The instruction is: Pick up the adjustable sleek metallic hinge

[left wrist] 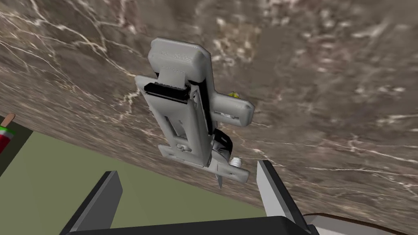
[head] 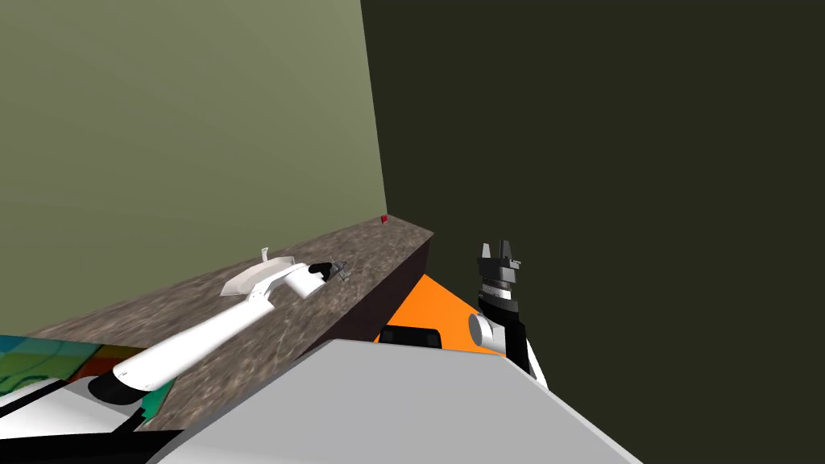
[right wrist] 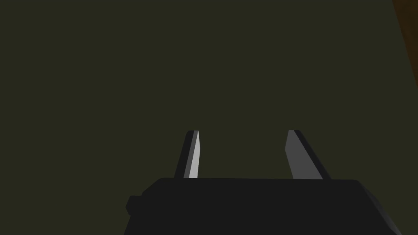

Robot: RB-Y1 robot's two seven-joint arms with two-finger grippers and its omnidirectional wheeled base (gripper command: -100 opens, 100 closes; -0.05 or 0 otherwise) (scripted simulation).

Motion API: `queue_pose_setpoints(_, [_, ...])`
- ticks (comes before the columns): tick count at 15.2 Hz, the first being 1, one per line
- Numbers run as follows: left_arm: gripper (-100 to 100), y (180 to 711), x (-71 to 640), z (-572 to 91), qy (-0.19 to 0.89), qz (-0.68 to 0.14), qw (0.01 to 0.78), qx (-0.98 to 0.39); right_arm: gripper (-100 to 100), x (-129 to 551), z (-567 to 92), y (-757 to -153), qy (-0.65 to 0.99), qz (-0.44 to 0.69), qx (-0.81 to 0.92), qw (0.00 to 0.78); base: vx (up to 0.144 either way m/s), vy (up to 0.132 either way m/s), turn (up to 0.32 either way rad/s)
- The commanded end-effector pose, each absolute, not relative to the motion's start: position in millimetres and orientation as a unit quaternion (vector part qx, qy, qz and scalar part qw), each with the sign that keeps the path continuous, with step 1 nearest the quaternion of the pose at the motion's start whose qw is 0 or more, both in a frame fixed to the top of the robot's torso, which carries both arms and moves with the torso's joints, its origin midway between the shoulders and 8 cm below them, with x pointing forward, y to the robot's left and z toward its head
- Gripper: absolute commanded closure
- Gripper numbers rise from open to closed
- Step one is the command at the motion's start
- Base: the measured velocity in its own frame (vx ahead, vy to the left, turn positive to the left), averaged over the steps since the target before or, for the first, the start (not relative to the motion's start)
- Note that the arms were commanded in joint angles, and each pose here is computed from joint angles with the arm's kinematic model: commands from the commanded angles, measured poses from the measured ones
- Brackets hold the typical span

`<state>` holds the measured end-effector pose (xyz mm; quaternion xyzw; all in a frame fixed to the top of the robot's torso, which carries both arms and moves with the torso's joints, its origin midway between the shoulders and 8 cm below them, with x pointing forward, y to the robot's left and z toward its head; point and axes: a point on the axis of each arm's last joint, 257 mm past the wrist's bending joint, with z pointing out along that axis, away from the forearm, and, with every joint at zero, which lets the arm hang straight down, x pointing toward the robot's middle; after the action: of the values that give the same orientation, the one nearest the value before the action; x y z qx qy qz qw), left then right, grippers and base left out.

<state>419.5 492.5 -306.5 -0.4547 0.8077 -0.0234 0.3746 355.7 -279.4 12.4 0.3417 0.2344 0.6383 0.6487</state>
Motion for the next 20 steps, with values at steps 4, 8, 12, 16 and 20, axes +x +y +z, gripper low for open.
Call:
queue_pose_setpoints(4, [-100, 506, 419, -314, 0.801, -0.016, 0.374, -0.468, 0, 356, 12, -279, 0.234, 0.638, 0.342, 0.649, -0.009, 0.011, -0.107])
queue_pose_setpoints(8, [-100, 514, 419, -320, 0.797, -0.012, 0.374, -0.475, 0, 356, 12, -279, 0.234, 0.638, 0.342, 0.649, -0.026, 0.022, -0.114])
queue_pose_setpoints(12, [100, 516, 419, -321, 0.796, -0.012, 0.375, -0.475, 0, 356, 12, -279, 0.234, 0.638, 0.342, 0.649, -0.003, 0.003, 0.004])
queue_pose_setpoints(16, [100, 503, 419, -313, 0.802, -0.017, 0.374, -0.465, 0, 356, 12, -280, 0.234, 0.638, 0.342, 0.649, 0.015, -0.013, 0.111])
queue_pose_setpoints(20, [100, 498, 419, -310, 0.805, -0.019, 0.374, -0.460, 0, 356, 12, -279, 0.234, 0.638, 0.342, 0.649, 0.024, -0.024, 0.099])
